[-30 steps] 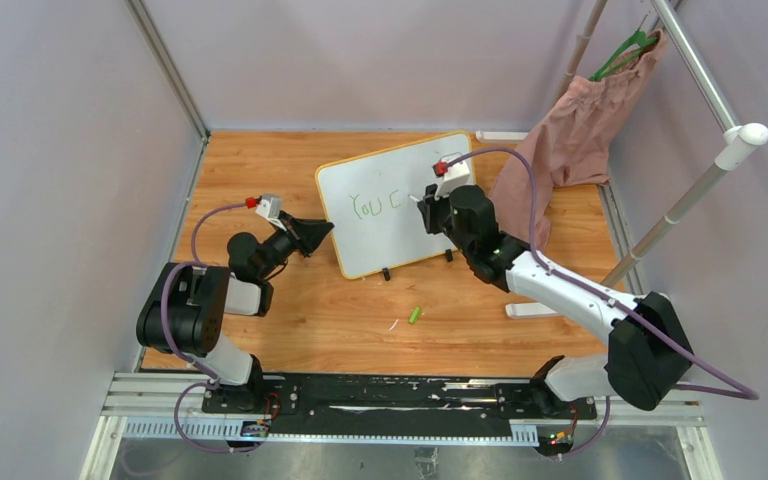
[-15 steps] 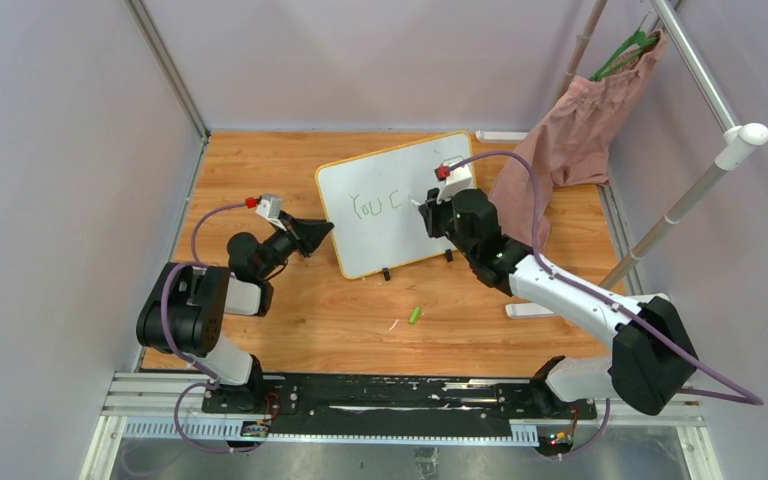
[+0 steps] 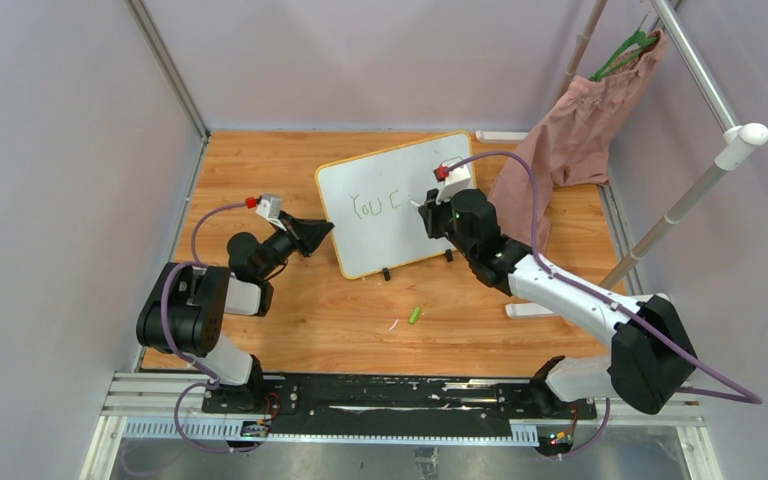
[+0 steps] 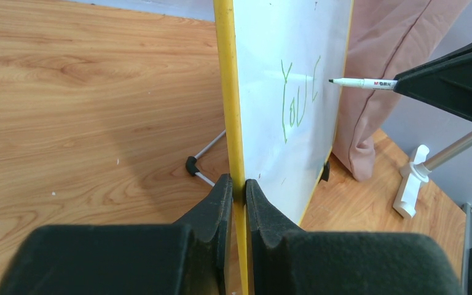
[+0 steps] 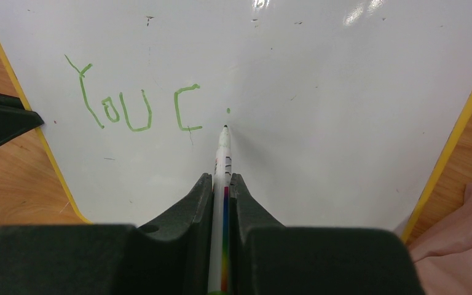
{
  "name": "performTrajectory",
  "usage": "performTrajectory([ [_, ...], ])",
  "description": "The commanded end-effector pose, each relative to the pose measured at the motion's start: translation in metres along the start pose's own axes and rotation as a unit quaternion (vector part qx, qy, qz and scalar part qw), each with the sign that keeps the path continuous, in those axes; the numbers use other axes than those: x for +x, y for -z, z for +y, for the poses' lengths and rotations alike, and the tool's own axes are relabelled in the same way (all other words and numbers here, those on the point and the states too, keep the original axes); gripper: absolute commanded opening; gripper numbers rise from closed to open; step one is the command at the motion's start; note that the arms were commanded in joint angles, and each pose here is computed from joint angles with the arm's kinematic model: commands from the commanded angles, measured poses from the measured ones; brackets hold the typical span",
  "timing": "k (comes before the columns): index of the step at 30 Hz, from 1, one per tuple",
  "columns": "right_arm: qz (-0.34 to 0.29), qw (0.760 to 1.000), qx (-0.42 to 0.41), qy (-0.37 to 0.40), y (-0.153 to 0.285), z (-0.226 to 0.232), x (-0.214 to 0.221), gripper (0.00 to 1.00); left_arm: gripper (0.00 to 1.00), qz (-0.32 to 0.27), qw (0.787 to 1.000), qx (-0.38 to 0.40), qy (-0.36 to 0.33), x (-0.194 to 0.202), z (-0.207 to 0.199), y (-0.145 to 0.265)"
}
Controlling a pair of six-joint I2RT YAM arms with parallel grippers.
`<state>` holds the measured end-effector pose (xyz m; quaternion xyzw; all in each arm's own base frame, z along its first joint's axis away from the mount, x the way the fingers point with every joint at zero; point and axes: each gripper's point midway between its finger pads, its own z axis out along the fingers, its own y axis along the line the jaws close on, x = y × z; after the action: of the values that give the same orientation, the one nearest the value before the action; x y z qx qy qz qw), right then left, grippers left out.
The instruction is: Write a sentence on the whiteboard
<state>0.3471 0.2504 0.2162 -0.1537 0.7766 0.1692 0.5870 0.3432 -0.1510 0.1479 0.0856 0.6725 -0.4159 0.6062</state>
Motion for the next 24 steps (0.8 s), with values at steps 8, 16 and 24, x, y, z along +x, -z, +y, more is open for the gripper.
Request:
performTrajectory([
  [8, 0.014, 1.000, 0.023, -0.003, -0.006, -0.010, 0.007, 0.00, 0.00, 0.002, 1.000, -0.004, -0.022, 0.001, 0.002, -0.001],
  [16, 0.008, 1.000, 0.026, -0.002, -0.009, -0.010, -0.001, 0.00, 0.00, 0.002, 1.000, -0.003, -0.022, 0.001, 0.001, -0.001],
  [24, -0.002, 1.000, 0.027, 0.003, -0.016, -0.008, -0.017, 0.00, 0.00, 0.003, 1.000, -0.002, -0.022, 0.001, 0.001, -0.001],
])
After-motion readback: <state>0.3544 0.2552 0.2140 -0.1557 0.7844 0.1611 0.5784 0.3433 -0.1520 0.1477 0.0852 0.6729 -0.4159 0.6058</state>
